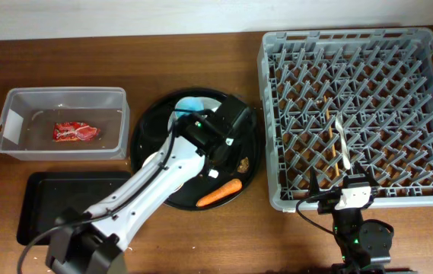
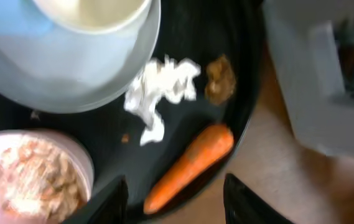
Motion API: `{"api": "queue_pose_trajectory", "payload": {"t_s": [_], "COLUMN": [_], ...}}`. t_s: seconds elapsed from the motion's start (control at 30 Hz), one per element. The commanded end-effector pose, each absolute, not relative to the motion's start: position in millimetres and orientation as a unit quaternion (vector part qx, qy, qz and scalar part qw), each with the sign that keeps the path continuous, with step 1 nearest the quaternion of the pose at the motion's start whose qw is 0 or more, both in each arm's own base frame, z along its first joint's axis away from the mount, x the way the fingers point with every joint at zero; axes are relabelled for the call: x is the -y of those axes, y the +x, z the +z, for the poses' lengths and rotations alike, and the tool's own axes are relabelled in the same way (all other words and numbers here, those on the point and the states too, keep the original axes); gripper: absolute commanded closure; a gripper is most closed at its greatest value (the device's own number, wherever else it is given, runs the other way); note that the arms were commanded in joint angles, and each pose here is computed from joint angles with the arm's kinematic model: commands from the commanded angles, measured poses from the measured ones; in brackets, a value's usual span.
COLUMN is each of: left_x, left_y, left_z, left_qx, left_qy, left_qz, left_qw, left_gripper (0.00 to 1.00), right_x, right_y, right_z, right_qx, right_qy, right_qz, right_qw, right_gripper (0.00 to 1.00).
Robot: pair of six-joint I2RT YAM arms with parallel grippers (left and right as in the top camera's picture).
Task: Sort waste into correct bins and load items into the dishwasher rack
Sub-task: 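Move the left gripper to the white tissue and grasp it, then drop the tissue into the clear bin with the left gripper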
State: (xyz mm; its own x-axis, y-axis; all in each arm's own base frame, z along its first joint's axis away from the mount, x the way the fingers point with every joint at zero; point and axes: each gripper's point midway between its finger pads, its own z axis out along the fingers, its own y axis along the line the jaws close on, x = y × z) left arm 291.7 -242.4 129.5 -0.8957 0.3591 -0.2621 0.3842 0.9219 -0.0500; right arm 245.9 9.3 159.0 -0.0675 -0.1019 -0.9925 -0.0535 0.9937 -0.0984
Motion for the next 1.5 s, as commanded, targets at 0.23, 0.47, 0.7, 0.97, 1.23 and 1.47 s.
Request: {"api": "queue_pose_trajectory", "payload": {"t_s": [0.23,0.47,0.7,0.97,1.23,1.47], "left_x": [237,230,232,232,230,98], "left_y": [289,302,308,311,313,348], "left_z": [53,41,15,16,101,198], "left_qx": [-0.974,-0.969,-0.971,-0.971,-0.959,-0.939], "left_qy": [0.17,0.162,0.162,0.156,0.141,-0.038], "left_qz": [-0.055,-0.033,-0.022,-0.019,-0.055,-0.048], "left_qw": [0.141,0.181,0.174,0.181,0.238,0.338], "left_gripper": [0.51,0.61,0.62,1.0,1.0,1.0], "right_x": [-8,-8,-8,-8,-8,-8], "right_y": [246,246,246,246,246,246], "right_z": [157,157,157,157,157,157], "right_qx": [-0.731,-0.731,-0.731,-0.731,-0.731,-0.731], "right_qy": [-0.051,-0.051,-0.051,-0.051,-0.051,-0.051], "right_qz": [-0.017,-0.017,-0.017,-0.017,-0.017,-0.017], "right_qw": [0.68,0.68,0.68,0.68,0.68,0.68], "right_gripper": [0.01,0.01,0.01,0.01,0.01,0.01]}}
